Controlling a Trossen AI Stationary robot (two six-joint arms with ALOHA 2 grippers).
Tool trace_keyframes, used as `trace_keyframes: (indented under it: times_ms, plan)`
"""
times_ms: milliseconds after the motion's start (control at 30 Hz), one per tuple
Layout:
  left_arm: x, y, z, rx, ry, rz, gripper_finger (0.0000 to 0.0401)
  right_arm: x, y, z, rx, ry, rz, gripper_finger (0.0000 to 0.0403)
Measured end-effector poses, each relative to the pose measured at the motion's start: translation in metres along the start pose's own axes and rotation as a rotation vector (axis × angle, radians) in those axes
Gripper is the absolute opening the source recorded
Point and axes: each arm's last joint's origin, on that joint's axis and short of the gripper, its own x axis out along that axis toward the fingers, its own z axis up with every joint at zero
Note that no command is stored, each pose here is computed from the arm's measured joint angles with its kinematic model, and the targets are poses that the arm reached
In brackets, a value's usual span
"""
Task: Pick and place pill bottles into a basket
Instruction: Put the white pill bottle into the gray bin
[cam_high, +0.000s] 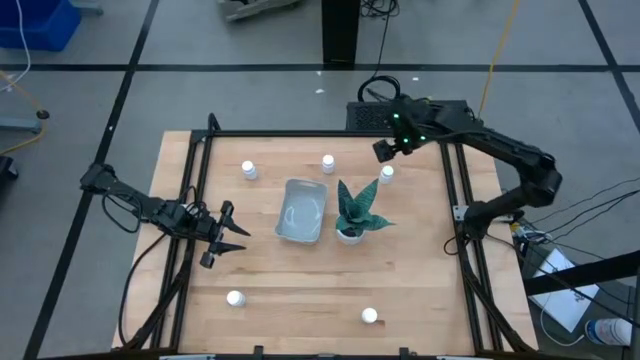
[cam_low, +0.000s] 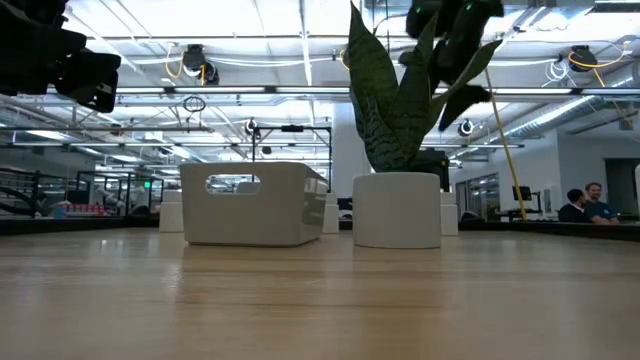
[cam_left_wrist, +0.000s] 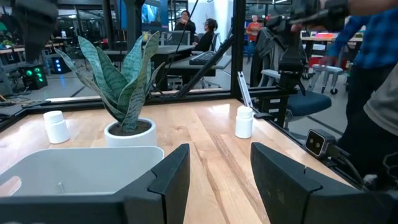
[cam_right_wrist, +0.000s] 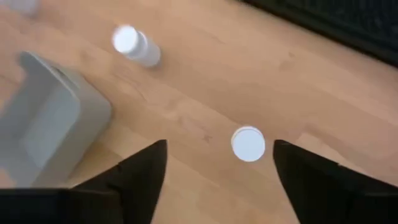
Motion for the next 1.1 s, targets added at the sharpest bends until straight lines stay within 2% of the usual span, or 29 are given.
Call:
trace_keyframes:
  times_ms: [167,367,900,1100]
  plan:
    - [0.000,0.000,0.000,0.000,0.000,0.000,0.0175,0.028,0.001,0.001,-0.036,0.116,-0.063,0.0332]
    - [0.000,0.000,0.000,0.000,0.000,0.000,0.0175,0.044,-0.002,-0.001,-0.075,0.157,-0.139,0.0336]
    - [0.000,0.000,0.000,0.000,0.000,0.000,0.0175,0.091,-0.019,-0.030,-0.042,0.189,-0.157,0.0336]
    - [0.000,0.000,0.000,0.000,0.000,0.000,0.0175,0.102,-0.022,-0.033,-0.042,0.152,-0.135,0.0333]
